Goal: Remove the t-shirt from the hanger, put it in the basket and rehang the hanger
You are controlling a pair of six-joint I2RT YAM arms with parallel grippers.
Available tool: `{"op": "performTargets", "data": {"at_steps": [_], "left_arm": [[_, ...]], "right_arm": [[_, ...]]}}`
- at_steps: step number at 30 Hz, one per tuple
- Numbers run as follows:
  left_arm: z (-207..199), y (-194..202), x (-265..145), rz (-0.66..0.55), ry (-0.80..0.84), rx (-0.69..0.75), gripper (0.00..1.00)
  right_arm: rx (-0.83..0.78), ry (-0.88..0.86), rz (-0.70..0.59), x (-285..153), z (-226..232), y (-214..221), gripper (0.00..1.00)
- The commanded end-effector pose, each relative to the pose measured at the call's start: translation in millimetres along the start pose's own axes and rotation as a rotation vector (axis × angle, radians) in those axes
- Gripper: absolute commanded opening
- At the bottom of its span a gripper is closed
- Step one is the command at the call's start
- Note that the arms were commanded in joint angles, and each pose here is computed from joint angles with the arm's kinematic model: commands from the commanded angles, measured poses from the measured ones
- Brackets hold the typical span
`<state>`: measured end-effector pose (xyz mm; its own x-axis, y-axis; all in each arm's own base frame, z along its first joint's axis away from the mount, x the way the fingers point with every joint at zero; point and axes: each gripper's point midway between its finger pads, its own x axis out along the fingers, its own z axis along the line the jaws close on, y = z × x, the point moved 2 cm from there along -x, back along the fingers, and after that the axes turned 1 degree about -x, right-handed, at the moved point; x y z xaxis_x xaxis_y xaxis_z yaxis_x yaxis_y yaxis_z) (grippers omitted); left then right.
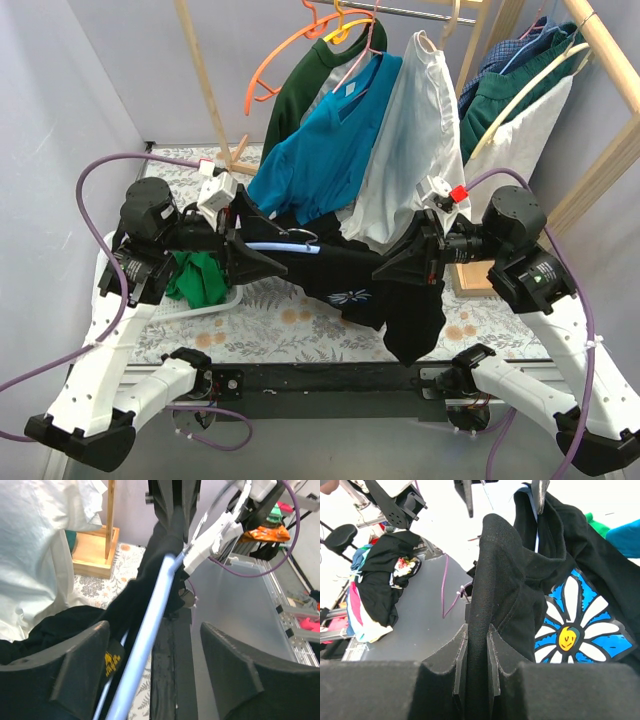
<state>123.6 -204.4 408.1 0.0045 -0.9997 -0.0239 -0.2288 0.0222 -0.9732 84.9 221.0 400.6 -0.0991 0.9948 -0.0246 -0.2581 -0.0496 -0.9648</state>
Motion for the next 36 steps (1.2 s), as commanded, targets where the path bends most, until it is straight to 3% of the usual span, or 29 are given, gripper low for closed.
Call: {"op": "performTargets", "data": {"at_steps": [1,10,13,17,22,24,26,28,33,36], "left_arm": [[8,-1,5,-0.010,-0.005,-0.012,0.69],[21,14,19,0.014,-0.023,-0.065,0.58],[22,15,23,0.020,-0.024,-0.068,0.47],[26,18,25,0.021,-0.044,-0.069,0.00],[27,28,24,0.034,-0.065,-0.068,0.00],[26,31,22,0.038,-0.076,-0.060,0.00],[25,35,19,0.046,-0.100,-0.060,0.00],[25,37,16,0.048,-0.126,-0.050,0.00],[18,39,7,0.052,-0.168,-0.041,0.00],[15,38,3,0.049,-0.194,-0.034,0.00]], "right_arm": [[-0.138,-0.086,-0.063,0,16,-20,0.01],[-0.128,-0.124,-0.071,6,14,-22,0.01],[-0.114,-0.126,-0.063,8,11,-19,0.01],[-0.107,-0.103,-0.052,8,8,-14,0.01],[-0.101,0.021,-0.041,4,-6,-8,0.01],[-0.089,0.087,-0.018,2,-14,-1,0.38],[-0.095,0.197,-0.011,-4,-26,3,0.66],[-0.113,0.322,0.011,-15,-38,12,0.76],[-0.118,0.541,0.044,-39,-55,26,0.81],[-0.124,0.552,0.092,-45,-53,38,0.82]]}}
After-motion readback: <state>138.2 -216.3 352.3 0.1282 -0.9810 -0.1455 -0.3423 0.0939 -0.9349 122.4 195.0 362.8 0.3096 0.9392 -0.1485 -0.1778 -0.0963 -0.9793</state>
